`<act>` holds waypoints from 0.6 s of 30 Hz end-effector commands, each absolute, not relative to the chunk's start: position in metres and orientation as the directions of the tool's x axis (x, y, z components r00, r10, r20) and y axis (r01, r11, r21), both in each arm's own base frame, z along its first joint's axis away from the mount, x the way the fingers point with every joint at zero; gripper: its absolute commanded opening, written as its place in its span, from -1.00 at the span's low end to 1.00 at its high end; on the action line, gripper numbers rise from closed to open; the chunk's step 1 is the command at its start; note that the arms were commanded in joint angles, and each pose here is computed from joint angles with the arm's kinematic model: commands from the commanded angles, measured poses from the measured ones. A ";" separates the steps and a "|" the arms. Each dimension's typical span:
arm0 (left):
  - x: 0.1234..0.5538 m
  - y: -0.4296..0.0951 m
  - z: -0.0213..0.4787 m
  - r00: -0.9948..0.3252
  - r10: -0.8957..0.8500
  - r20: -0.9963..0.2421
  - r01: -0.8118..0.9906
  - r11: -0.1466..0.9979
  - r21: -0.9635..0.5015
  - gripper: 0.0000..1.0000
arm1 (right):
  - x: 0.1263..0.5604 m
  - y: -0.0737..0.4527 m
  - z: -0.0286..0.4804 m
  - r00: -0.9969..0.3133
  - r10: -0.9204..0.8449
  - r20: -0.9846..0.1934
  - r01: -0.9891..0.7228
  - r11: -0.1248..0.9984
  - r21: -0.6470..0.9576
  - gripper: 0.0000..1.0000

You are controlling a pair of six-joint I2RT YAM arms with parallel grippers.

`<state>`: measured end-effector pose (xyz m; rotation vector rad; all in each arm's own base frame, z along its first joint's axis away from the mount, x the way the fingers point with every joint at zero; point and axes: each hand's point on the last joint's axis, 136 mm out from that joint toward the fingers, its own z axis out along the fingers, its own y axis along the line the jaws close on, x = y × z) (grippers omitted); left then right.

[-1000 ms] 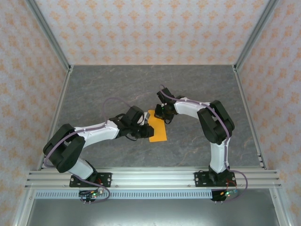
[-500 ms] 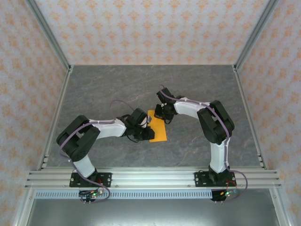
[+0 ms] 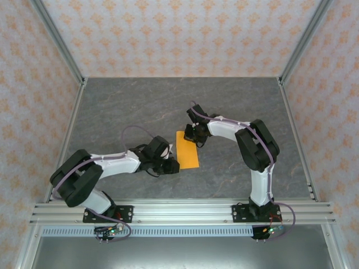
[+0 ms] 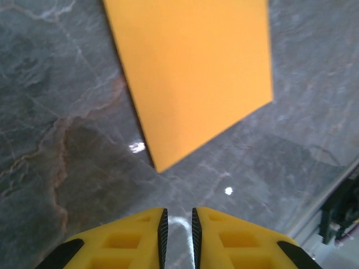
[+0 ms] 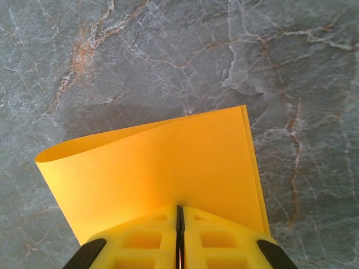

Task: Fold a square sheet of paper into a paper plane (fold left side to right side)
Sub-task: First fold the square sheet of paper in half at the center of the table, then hold the square sheet of paper at the center of the table.

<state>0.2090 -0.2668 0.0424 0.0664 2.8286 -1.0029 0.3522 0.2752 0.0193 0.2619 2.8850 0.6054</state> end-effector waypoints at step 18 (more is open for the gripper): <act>0.303 -0.294 0.035 -0.983 -0.119 -0.139 0.004 0.746 -0.666 -0.56 | 0.345 0.266 0.016 -0.967 0.193 -0.166 0.123 0.924 0.361 -0.76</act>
